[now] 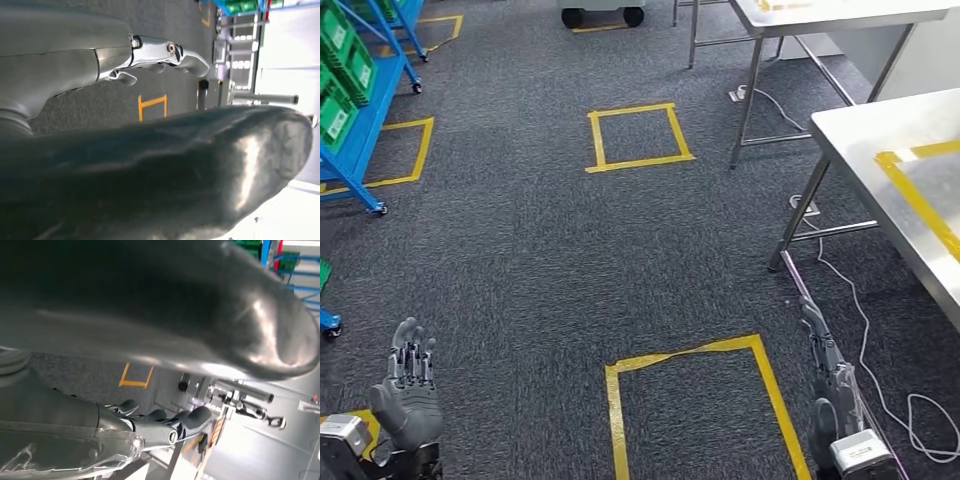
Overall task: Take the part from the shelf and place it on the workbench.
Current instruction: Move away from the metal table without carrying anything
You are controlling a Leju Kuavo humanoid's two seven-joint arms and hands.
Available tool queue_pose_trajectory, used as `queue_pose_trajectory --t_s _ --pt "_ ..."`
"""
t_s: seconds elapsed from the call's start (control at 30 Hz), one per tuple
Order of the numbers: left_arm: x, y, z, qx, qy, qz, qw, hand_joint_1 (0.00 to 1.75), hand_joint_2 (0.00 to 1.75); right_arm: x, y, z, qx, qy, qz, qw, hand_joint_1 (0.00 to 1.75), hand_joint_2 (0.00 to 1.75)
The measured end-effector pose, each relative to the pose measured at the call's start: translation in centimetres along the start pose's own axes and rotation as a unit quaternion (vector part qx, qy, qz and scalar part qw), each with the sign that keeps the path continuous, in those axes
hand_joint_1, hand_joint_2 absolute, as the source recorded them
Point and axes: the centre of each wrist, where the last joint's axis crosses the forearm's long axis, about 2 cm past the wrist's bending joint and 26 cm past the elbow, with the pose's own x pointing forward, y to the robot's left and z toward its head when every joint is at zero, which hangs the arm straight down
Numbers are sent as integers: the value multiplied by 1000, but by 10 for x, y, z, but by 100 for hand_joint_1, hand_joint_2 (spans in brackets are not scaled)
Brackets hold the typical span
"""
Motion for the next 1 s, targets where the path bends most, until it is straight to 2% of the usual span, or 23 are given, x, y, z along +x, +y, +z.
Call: queue_pose_trajectory --t_s 0.23,0.4,0.47,0.57,0.67,0.77,0.9,1.0 --pt "-4 2 4 -5 11 -1 1000 0 0 -1 -2 1 -2 10 -10 1000 0 0" --pt "-9 7 8 21 42 88 995 0 0 -6 -5 10 -39 50 -45 997 0 0" --pt "-11 12 10 37 55 117 991 0 0 -13 -8 19 -71 88 -42 993 0 0" --pt "-13 16 12 62 75 141 985 0 0 -29 -13 41 -111 184 -34 976 0 0" --pt "-15 26 16 117 105 121 980 0 0 -51 -19 67 -125 283 -31 951 0 0" --pt "-16 43 27 177 153 86 968 0 0 -71 -22 95 -124 357 -24 926 0 0" --pt "-25 65 62 212 228 38 950 0 0 -91 -21 127 -111 426 -11 898 0 0" --pt "-33 65 88 200 293 -15 935 0 0 -103 -16 147 -95 468 2 879 0 0"
